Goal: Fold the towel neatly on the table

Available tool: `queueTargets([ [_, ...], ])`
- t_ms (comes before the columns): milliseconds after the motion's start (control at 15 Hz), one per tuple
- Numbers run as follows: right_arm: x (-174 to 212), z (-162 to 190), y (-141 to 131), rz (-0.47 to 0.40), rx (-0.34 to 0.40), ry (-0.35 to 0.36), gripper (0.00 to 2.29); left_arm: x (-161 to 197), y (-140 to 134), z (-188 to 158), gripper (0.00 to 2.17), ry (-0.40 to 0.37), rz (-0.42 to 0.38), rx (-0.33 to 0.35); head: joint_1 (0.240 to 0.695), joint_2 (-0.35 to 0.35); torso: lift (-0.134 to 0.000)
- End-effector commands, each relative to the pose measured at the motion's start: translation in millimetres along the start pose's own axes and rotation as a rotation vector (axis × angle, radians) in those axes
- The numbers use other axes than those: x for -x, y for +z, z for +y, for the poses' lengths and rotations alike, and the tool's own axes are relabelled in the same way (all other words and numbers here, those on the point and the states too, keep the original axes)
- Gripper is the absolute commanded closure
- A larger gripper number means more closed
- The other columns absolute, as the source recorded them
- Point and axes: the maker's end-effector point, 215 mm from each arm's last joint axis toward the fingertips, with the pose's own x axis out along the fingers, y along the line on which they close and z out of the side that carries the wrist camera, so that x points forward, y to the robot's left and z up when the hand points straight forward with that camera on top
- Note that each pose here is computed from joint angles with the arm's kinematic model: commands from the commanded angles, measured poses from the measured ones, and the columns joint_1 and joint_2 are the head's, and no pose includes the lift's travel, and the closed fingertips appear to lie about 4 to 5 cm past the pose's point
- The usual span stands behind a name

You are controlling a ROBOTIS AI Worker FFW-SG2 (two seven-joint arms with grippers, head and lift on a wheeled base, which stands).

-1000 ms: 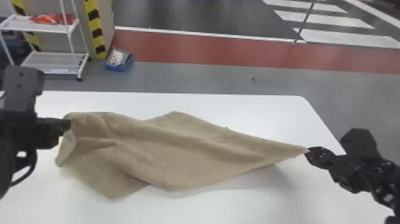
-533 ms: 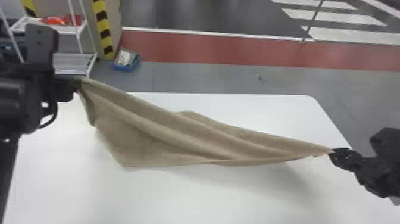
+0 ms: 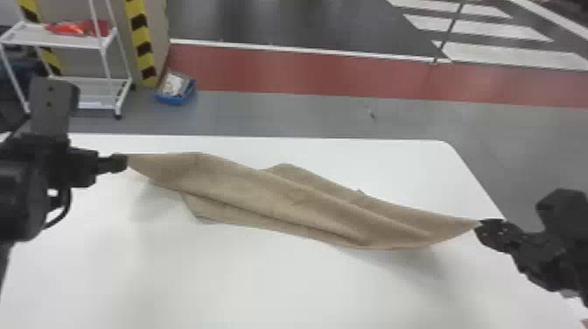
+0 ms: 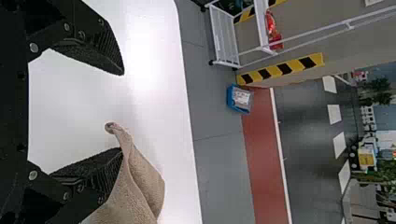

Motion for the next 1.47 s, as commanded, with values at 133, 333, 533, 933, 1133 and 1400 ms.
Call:
queueTargets([
  [133,6.8,9.7,0.8,0.001,0.010,0.010,1.36,13.2,-23.8,-3.0,0.07,-0.010,0.042,-0.034,0.695,-0.160,-0.124],
  [333,8.2,15.3,4.3,-0.008,0.014,0.020,1.36,39.5,-36.0,-14.5,0.09,-0.142,0.025,-0.012,0.695,-0.170,-0.124],
  [533,6.1,20.1,12.4,-0.023,0.009,0.025,1.36,71.6,-39.0,-49.9,0.24,-0.284,-0.055,-0.086,0.695,-0.183,-0.124],
  [933,5.5,23.2,16.4,-0.028,0.006,0.028,1.36,73.9,-38.4,-153.6,0.30,-0.376,-0.183,-0.422,0.695,-0.281,-0.124],
  [1133,5.2,24.9,14.5,-0.026,0.002,0.032,1.36,51.0,-48.7,-181.3,0.33,-0.418,-0.149,-0.481,0.695,-0.317,-0.124],
  [1400,6.1,22.9,12.8,-0.023,-0.001,0.028,1.36,44.0,-57.8,-205.9,0.36,-0.556,-0.094,-0.547,0.695,-0.350,-0.124],
])
